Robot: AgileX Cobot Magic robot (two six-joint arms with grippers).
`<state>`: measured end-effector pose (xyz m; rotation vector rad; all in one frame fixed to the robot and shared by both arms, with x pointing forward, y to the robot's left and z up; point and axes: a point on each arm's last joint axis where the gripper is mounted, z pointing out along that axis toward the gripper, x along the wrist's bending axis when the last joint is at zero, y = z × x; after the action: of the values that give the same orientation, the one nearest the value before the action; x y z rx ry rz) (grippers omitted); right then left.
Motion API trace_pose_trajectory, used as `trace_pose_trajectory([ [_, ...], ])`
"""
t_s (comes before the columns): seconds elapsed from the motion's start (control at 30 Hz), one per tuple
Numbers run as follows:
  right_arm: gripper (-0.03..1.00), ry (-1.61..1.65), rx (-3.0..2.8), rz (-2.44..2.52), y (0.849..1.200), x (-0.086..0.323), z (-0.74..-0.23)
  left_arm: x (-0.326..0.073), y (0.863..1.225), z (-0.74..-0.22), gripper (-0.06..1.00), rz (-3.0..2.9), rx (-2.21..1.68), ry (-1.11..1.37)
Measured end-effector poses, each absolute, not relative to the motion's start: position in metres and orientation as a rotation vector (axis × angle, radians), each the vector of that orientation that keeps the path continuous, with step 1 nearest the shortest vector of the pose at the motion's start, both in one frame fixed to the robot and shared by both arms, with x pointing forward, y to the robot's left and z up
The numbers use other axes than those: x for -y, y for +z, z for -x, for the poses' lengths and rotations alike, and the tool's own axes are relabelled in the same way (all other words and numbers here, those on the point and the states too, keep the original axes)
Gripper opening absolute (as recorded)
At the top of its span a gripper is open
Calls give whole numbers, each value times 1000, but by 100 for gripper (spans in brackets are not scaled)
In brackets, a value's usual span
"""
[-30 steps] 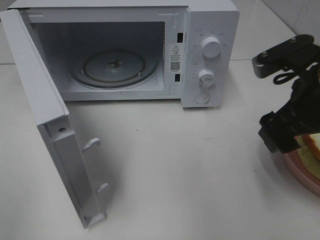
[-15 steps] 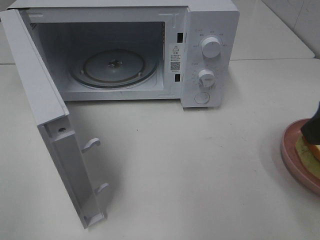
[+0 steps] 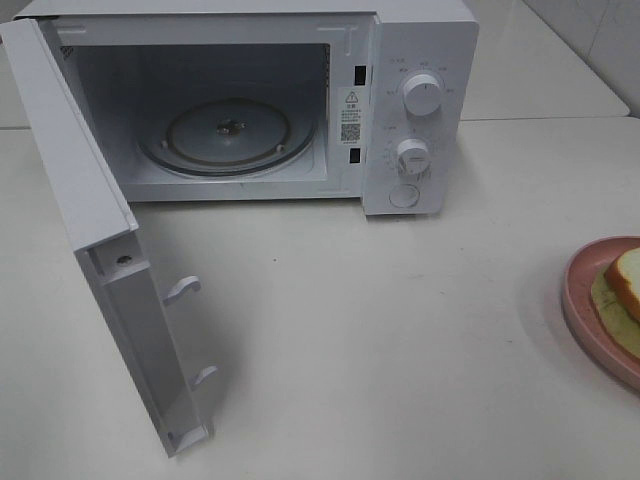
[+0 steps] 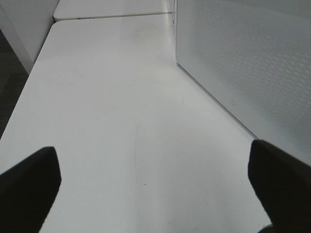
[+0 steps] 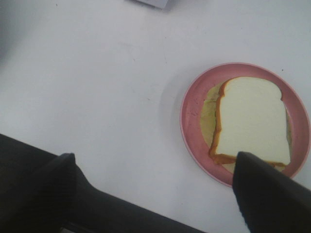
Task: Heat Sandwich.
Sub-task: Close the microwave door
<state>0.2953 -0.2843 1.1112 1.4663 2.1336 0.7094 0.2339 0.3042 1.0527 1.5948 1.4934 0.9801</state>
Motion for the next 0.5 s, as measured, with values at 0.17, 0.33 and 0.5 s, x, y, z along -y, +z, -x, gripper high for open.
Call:
trace_pose_trajectory([
  [0.17, 83, 770, -2038, -1520, 1099, 297, -273, -304, 1053, -234, 99, -1595, -1493, 980],
  [0.33, 82, 831, -1938, -1592, 1084, 302, -255, -304, 1053, -234, 99, -1595, -1493, 980],
  [0.5, 82, 867, -1871, -1601, 1066, 303, -244, -304, 1053, -234, 99, -1595, -1493, 980],
])
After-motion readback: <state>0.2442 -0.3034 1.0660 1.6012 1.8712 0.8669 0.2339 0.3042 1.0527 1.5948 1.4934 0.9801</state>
